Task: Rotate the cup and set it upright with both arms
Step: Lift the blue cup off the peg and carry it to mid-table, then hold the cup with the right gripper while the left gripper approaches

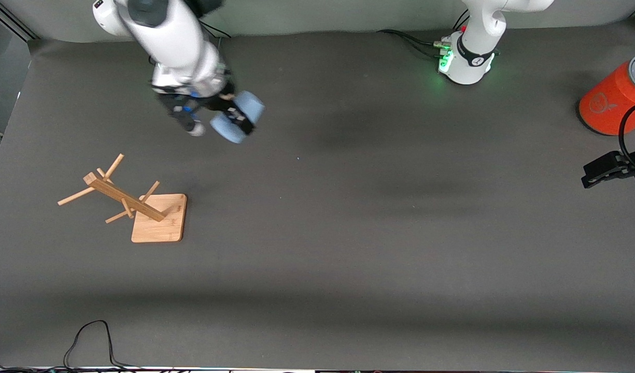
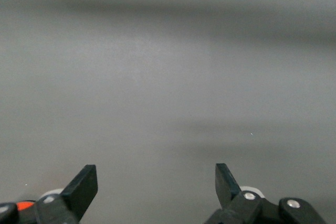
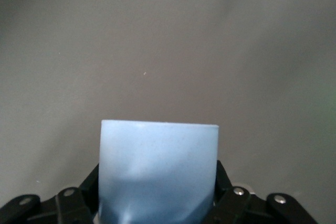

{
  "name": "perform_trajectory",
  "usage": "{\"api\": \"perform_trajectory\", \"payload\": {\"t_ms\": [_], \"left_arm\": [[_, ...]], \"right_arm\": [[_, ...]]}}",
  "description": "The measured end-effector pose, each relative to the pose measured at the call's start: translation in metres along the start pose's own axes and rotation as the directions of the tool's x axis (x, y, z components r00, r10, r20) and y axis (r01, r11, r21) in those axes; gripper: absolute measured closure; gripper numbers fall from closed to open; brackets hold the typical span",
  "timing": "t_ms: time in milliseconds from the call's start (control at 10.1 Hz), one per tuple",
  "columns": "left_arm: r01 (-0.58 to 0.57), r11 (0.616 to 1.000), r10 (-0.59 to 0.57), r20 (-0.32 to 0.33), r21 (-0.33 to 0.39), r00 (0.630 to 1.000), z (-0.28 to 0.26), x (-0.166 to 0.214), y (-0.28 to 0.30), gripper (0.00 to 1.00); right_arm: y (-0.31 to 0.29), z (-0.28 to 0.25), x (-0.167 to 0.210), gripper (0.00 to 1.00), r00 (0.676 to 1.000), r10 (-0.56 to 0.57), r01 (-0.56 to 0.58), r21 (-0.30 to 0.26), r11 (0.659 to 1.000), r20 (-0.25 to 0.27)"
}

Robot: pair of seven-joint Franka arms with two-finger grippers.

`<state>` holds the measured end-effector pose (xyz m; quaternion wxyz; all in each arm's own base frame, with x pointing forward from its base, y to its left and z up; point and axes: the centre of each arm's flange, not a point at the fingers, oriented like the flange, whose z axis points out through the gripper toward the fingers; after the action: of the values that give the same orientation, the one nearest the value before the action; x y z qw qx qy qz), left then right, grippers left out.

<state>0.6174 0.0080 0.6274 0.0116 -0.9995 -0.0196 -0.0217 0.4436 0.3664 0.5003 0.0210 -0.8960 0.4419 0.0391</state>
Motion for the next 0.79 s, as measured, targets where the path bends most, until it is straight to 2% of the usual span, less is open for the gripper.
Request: {"api": "perform_trajectory", "payload": {"t_ms": [197,395,592,789], "left_arm": [[0.001,1.000,-0.001,0.003,0.000,1.000,0.001,0.000,0.001,0.00],[0.009,1.000,-0.009,0.016,0.003,1.000,0.005,0.000,-0.003,0.00],[0.026,1.000,-0.027,0.060,0.008,0.998,0.018,0.000,-0.011,0.00],[0.042,0.999,-0.043,0.101,0.015,0.994,0.037,0.005,-0.019,0.00]], "right_arm": [[-0.052,0.053,-0.052,0.18,0.993,0.116,-0.116,-0.015,0.993,-0.016],[-0.088,0.110,-0.091,0.18,0.972,0.227,-0.229,-0.019,0.973,-0.056],[-0.110,0.169,-0.123,0.18,0.940,0.321,-0.326,-0.030,0.945,-0.113],[-0.124,0.227,-0.138,0.18,0.894,0.414,-0.425,-0.029,0.905,-0.171]]}}
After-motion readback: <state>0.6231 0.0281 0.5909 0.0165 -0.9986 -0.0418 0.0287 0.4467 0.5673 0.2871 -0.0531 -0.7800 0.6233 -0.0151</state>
